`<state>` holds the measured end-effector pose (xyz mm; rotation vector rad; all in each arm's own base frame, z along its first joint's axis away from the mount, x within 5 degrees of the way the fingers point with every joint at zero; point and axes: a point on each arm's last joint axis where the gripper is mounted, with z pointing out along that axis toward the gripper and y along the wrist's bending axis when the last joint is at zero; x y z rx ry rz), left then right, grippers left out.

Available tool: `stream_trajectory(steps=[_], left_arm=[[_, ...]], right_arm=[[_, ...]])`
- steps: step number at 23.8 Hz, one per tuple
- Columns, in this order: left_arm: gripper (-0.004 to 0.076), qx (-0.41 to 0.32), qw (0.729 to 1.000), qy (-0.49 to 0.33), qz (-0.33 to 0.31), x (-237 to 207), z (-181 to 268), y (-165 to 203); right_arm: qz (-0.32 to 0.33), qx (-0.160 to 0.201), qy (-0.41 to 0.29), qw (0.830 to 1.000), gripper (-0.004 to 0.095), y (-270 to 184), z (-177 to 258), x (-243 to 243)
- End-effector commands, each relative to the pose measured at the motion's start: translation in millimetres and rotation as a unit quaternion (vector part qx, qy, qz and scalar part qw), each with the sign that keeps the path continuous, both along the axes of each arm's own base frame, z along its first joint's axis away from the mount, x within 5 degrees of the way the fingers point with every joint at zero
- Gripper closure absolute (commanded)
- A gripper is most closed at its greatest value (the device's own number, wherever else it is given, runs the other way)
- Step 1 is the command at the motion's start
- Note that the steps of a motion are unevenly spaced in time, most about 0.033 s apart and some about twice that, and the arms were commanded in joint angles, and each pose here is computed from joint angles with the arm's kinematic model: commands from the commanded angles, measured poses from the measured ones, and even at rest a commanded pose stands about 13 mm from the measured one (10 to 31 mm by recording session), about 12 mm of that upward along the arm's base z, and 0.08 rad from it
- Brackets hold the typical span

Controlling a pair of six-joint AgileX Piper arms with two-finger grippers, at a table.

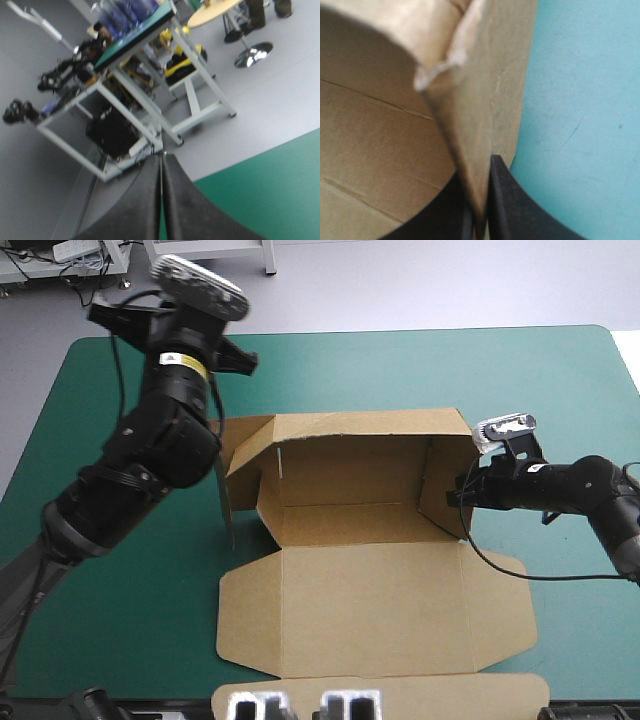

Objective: Fold the box

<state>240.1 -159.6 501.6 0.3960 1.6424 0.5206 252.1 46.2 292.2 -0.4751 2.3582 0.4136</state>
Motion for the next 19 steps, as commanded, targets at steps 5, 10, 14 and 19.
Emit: stream_trajectory(steps=[5,10,14,19], left_arm=[[0.0729,-0.127,0.962,0.195,0.143,10.1,-13.4,129.9],[0.0729,-0.203,0.912,0.305,0.186,16.4,-56.6,177.5],[0.0729,-0.233,0.893,0.342,0.178,17.6,-75.6,187.1],[0.0729,-0.233,0.889,0.355,0.171,19.5,-85.9,187.3]], right_arm=[[-0.012,0.030,0.080,0.996,0.0909,2.6,38.3,-26.8],[-0.049,-0.005,0.136,0.990,0.0908,-4.5,66.4,-11.9],[-0.049,-0.017,0.182,0.982,0.0909,-4.4,57.7,15.6],[-0.051,-0.020,0.205,0.977,0.0909,-3.0,37.5,52.3]])
